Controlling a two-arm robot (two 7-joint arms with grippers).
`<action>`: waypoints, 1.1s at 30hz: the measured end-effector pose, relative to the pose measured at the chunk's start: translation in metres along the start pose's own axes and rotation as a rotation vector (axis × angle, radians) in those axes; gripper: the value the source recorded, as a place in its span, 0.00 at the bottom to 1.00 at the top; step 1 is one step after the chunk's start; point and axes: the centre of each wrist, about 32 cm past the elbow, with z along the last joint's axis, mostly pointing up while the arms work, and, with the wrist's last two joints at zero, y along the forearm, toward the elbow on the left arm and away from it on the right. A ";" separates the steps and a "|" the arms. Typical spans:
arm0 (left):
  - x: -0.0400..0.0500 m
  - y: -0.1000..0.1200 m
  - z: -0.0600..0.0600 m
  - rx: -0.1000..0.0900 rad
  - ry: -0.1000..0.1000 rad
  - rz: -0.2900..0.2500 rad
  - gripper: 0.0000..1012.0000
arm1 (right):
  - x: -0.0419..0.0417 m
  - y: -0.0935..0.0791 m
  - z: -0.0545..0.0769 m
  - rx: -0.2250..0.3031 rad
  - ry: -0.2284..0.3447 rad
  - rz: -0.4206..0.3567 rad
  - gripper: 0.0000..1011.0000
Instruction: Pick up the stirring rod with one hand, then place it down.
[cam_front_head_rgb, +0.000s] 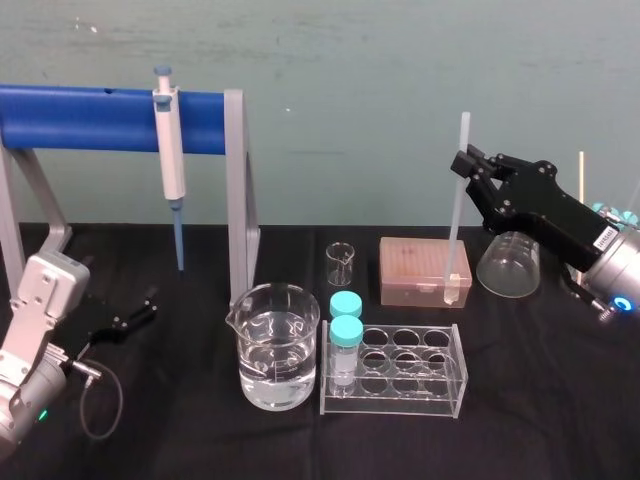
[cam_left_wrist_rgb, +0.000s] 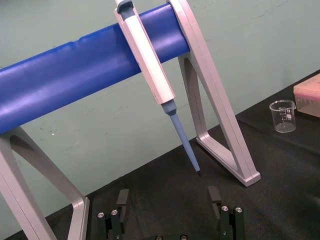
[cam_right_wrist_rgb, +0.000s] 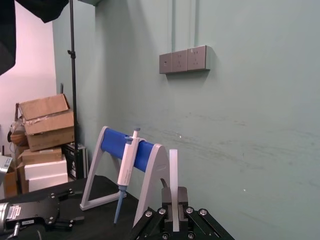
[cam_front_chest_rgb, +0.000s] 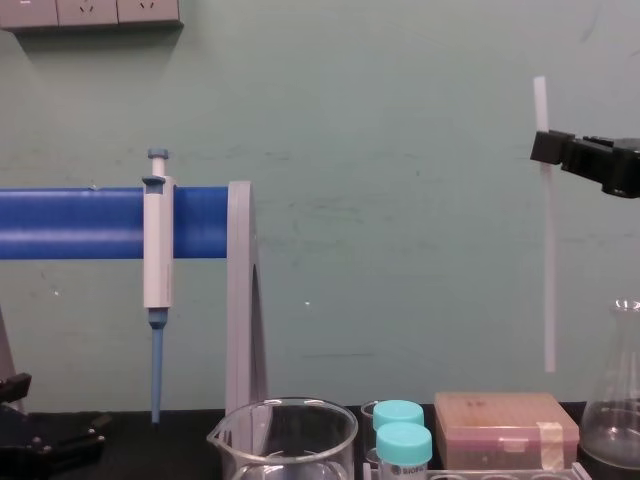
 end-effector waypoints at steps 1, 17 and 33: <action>0.0000 0.000 0.000 0.000 0.000 0.000 0.99 | 0.0002 0.001 0.000 0.000 -0.002 0.001 0.06; 0.0000 0.000 0.000 0.000 0.000 0.000 0.99 | 0.0008 0.003 -0.003 -0.013 -0.009 0.002 0.06; 0.0000 0.000 0.000 0.000 0.000 0.000 0.99 | 0.0010 0.003 -0.004 -0.014 -0.007 0.004 0.06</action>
